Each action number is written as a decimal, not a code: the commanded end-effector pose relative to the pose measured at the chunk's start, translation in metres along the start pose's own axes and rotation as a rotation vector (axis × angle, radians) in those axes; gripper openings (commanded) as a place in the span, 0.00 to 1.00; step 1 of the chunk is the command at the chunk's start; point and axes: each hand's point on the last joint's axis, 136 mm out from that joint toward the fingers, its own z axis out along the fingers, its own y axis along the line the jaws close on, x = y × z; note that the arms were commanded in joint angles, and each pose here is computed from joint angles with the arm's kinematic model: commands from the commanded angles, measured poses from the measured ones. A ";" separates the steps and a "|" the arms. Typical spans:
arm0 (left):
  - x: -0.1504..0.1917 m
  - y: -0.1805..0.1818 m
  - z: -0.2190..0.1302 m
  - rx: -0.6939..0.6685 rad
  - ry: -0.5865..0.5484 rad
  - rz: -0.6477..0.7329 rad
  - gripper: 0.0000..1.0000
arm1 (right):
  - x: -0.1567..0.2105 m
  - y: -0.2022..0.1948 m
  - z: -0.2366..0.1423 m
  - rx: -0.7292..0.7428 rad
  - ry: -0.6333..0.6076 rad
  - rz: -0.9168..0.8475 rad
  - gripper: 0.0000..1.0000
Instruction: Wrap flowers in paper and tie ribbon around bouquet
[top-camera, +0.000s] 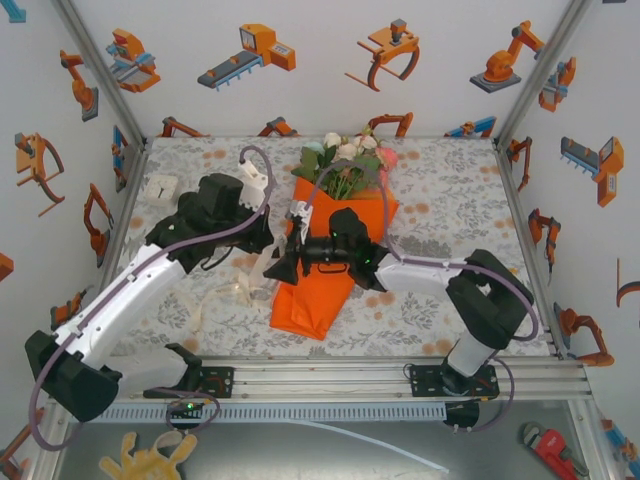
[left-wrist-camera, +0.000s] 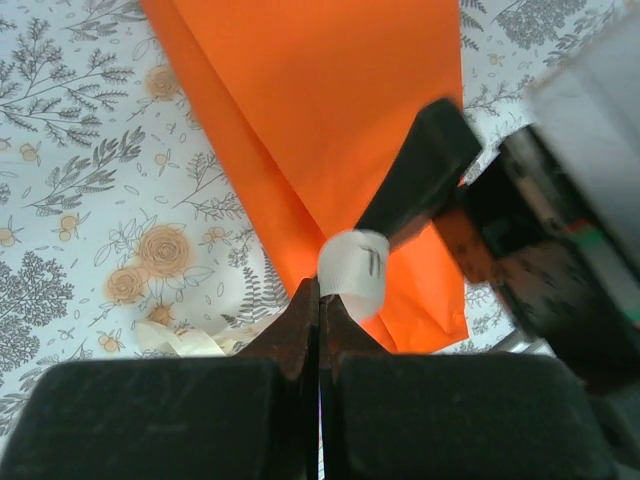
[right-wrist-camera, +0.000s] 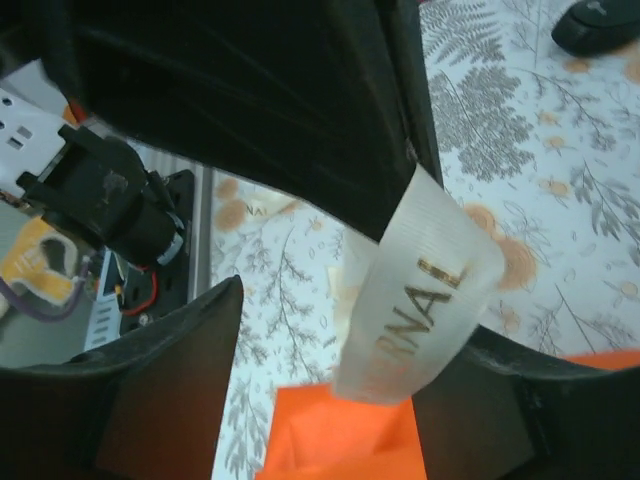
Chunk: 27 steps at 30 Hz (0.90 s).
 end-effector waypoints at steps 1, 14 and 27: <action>-0.020 0.006 -0.031 -0.059 -0.084 0.007 0.00 | -0.047 -0.001 0.002 0.014 -0.139 -0.035 0.28; 0.013 0.077 -0.067 -0.414 -0.098 -0.227 0.76 | -0.124 0.002 -0.065 0.258 -0.201 -0.025 0.00; 0.152 0.127 -0.013 -0.545 0.215 -0.684 0.69 | -0.100 0.005 -0.130 0.395 -0.144 0.056 0.00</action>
